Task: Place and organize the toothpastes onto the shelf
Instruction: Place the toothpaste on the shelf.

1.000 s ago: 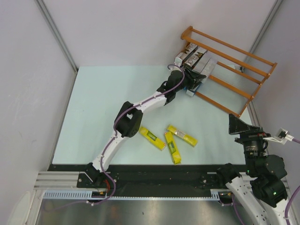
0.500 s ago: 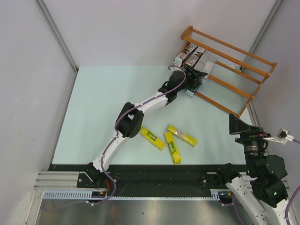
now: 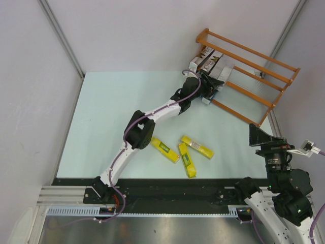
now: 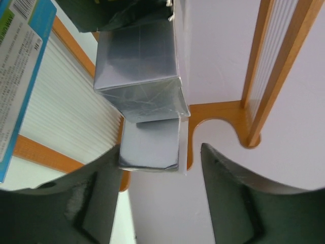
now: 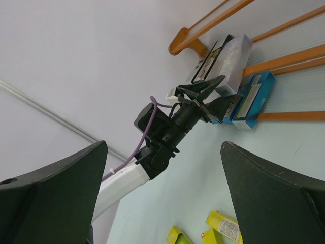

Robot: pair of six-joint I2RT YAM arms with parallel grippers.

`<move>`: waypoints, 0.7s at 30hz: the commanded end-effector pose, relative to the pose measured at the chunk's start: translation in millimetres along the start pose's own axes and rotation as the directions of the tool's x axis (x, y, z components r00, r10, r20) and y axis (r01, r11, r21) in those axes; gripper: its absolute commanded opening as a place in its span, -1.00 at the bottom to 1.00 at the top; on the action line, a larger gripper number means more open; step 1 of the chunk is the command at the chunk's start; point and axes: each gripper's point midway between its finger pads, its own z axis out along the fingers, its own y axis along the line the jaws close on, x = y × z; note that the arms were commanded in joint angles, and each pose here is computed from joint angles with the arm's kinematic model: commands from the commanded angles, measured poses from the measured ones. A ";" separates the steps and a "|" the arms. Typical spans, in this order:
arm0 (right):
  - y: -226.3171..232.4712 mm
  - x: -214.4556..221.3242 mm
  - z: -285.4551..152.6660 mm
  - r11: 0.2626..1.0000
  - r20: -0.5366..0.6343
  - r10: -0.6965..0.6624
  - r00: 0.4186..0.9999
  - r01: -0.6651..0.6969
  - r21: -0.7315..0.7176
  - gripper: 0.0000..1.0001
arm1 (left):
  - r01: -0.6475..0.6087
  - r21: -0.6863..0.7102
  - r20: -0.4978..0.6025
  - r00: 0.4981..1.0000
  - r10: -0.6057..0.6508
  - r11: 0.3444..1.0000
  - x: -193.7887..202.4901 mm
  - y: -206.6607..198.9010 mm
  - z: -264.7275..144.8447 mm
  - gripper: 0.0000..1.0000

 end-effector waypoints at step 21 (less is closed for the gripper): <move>12.5 -12.6 -5.6 0.999 0.019 0.014 1.000 -0.013 -0.046 0.99 | 0.035 0.152 0.086 0.995 -0.049 0.988 -16.3 -75.8 0.0 -0.06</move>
